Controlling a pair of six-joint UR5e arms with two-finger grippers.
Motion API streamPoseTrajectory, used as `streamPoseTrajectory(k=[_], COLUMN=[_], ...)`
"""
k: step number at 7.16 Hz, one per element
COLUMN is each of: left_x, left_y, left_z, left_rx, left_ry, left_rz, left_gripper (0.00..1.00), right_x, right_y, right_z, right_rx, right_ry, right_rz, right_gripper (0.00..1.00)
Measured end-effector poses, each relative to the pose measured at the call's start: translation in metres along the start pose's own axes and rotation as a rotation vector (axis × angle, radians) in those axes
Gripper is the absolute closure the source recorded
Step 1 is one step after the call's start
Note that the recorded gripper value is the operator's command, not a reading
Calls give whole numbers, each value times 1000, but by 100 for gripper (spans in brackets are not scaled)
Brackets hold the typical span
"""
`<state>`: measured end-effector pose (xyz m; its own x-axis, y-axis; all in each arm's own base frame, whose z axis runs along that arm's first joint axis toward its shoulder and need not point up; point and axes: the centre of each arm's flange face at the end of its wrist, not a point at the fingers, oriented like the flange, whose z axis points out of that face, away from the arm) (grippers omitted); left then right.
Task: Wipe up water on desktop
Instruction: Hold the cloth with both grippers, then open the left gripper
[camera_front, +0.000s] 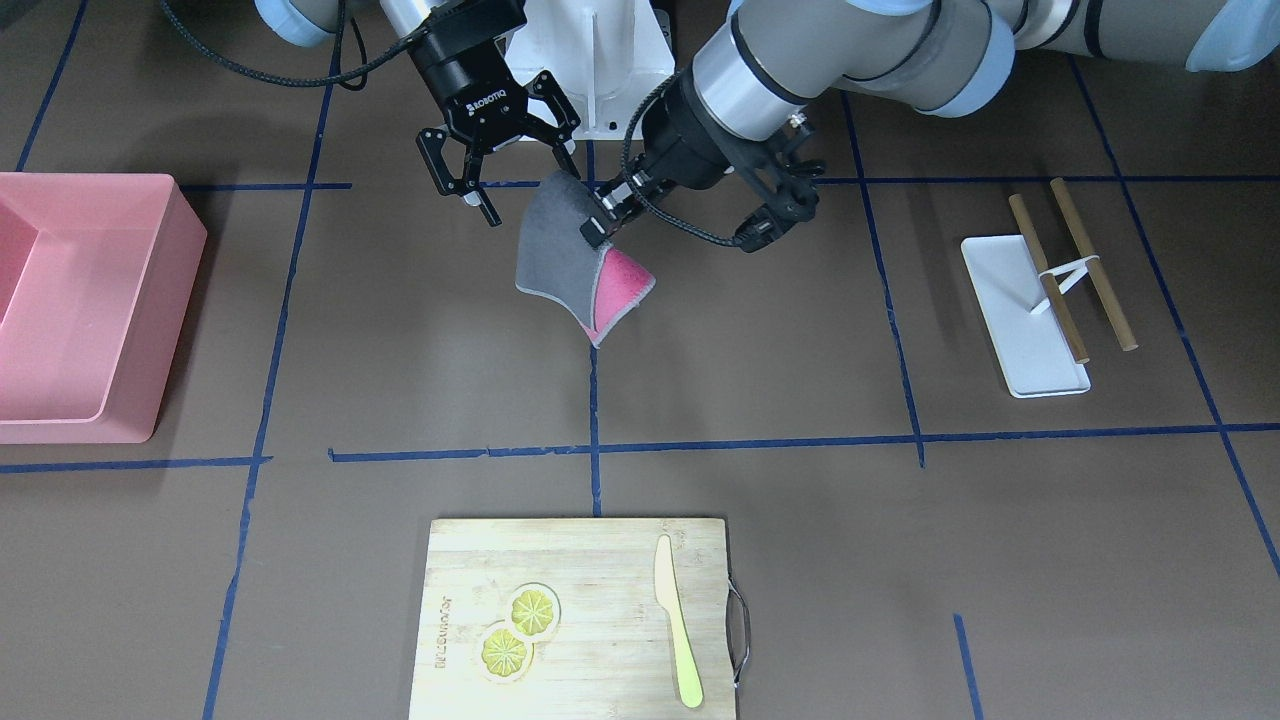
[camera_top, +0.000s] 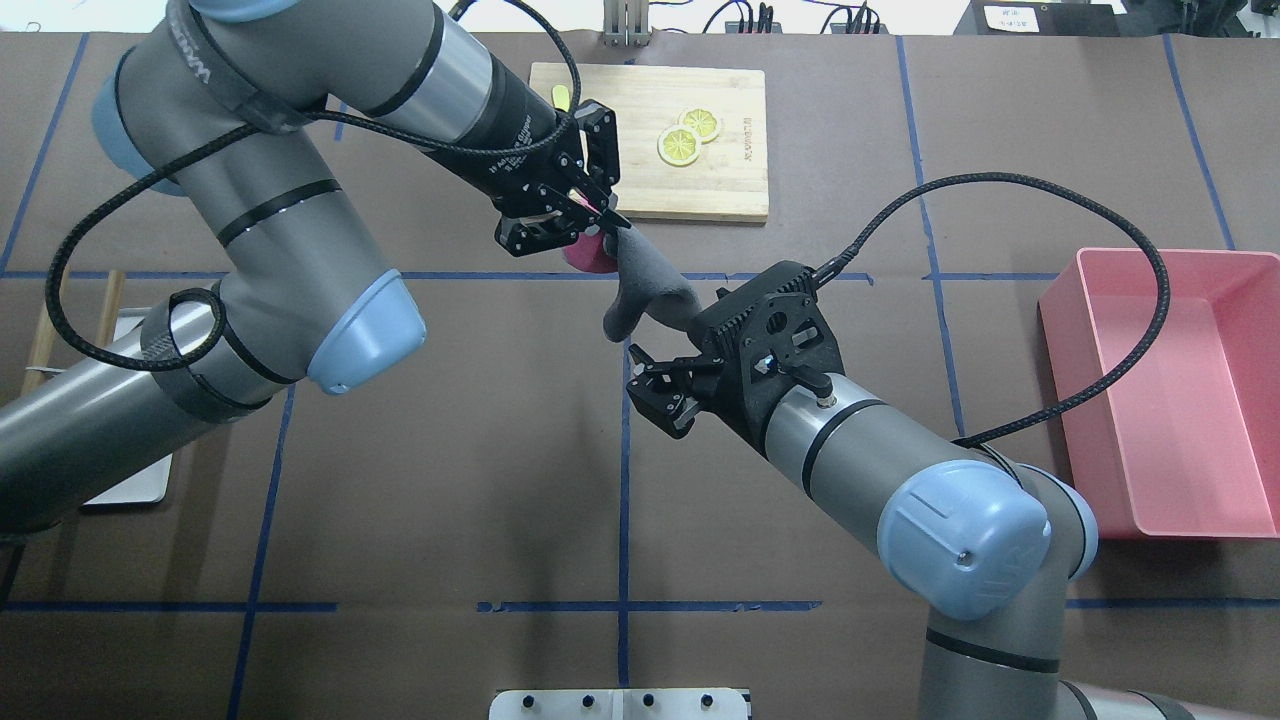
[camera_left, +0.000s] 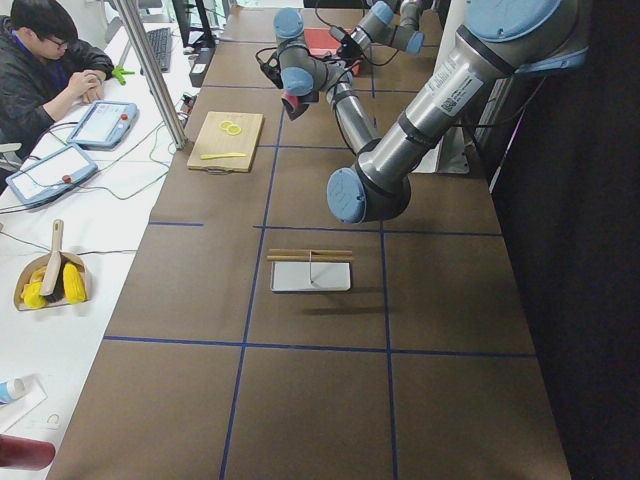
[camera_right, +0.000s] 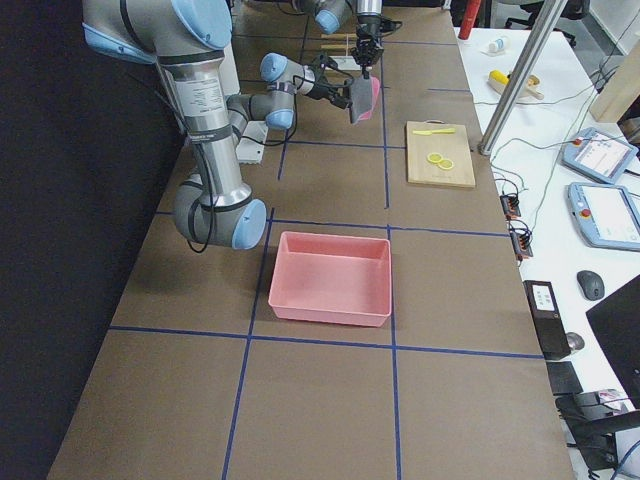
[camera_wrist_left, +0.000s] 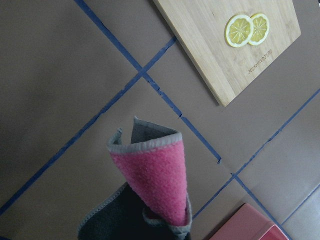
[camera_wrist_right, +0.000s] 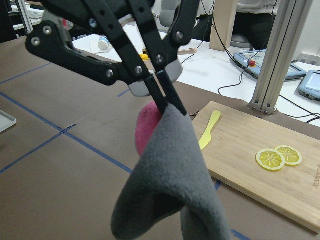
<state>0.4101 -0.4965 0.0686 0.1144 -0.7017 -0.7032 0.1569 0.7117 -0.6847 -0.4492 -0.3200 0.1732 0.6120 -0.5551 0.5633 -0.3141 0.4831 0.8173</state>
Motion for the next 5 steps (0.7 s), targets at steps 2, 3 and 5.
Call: streamPoseTrajectory(k=[2, 3, 5], left_x=[-2, -3, -5], left_y=[14, 19, 24], left_z=[10, 14, 19], left_rx=[-18, -26, -32], left_ry=[-9, -14, -18], left_rz=[-4, -5, -6], left_gripper=[100, 100, 100], right_x=[0, 0, -1], right_y=[0, 0, 1], right_z=[1, 1, 2], right_rx=[-1, -1, -1], right_ry=[0, 1, 0], right_rz=[1, 1, 2], right_gripper=[4, 6, 8])
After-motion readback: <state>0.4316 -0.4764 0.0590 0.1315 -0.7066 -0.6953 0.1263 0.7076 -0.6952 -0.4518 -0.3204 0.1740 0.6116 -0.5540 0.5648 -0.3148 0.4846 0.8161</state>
